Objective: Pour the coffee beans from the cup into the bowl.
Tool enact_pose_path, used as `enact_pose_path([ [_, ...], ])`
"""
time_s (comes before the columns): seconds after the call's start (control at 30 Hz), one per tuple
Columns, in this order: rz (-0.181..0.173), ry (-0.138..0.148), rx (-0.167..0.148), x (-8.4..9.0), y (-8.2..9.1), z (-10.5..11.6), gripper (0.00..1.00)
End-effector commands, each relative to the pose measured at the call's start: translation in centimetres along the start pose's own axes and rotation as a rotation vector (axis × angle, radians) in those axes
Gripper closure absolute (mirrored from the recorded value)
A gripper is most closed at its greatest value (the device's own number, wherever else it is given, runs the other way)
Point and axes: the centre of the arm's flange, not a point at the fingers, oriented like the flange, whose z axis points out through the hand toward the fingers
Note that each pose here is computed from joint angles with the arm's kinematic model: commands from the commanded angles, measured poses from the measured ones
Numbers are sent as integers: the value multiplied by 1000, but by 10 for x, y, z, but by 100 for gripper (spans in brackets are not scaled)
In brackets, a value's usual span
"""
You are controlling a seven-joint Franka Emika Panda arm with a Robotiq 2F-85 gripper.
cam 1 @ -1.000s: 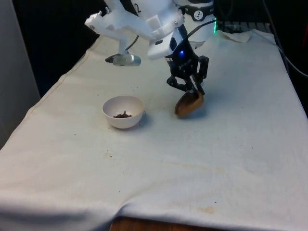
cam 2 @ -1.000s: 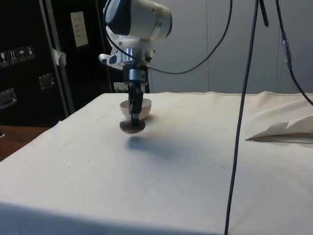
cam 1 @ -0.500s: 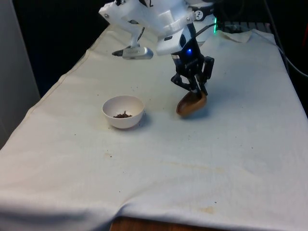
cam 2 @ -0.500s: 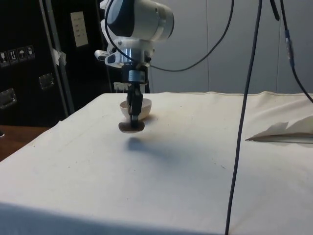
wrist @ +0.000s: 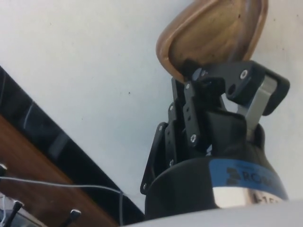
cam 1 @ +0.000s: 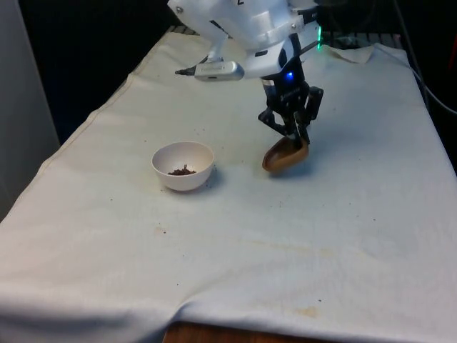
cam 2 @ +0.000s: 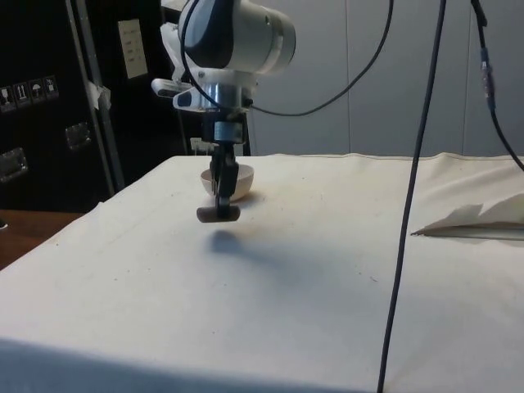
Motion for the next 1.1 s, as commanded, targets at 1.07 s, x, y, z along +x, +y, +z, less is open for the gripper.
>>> enact_pose_path([
  [1.07, 13, -63, -185, 4, -12, 5, 98],
])
